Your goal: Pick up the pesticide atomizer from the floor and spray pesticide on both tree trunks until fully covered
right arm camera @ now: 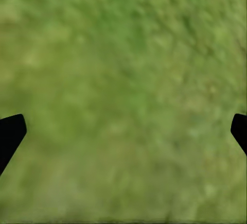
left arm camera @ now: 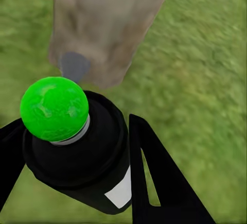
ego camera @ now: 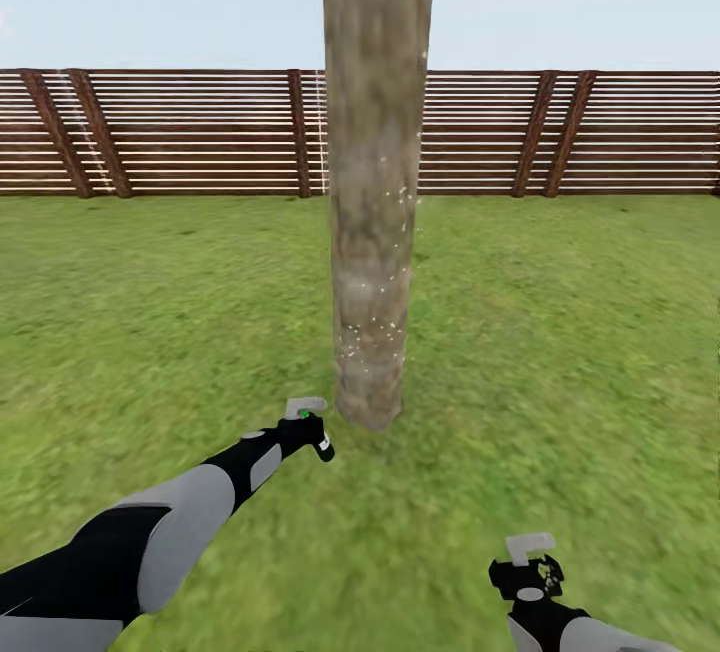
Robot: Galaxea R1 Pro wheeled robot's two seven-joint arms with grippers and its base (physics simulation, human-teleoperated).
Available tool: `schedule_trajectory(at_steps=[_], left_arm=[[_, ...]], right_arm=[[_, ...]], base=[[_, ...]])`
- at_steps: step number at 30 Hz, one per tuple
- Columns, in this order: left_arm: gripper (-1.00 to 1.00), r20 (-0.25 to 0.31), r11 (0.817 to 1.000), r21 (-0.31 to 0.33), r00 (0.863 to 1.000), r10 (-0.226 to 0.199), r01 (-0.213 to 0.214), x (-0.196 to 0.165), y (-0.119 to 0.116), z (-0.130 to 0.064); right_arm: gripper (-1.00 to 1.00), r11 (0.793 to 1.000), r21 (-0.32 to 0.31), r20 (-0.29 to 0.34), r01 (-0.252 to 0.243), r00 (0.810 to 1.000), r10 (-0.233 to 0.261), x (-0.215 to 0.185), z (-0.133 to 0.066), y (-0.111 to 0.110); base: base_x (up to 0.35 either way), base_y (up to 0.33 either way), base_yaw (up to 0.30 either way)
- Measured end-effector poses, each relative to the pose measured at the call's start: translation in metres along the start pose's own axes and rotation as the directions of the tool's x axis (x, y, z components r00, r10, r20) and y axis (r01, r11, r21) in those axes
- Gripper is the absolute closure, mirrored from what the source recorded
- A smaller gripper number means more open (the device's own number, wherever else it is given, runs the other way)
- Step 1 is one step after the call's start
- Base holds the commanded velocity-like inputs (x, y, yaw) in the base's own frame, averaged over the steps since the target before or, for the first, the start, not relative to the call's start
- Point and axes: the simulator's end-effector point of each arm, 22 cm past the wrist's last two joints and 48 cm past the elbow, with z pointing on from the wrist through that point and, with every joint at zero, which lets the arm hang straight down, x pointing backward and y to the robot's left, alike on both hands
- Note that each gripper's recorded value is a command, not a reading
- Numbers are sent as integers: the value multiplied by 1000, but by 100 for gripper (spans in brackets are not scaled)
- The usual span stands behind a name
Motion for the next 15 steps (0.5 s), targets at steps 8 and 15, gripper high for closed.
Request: schedule_trajectory(at_steps=[8,15], left_arm=[[100,0,1000,0,1000,0,0,0,0,0],[100,1,1000,-1,1000,1,-1,0,0,0]], right_arm=[[-100,1000,-1,0,0,1000,0,0,0,0],[-100,1000,-1,1,0,1000,0,0,0,0]], base=[[-200,339,-286],[-146,180,-192]])
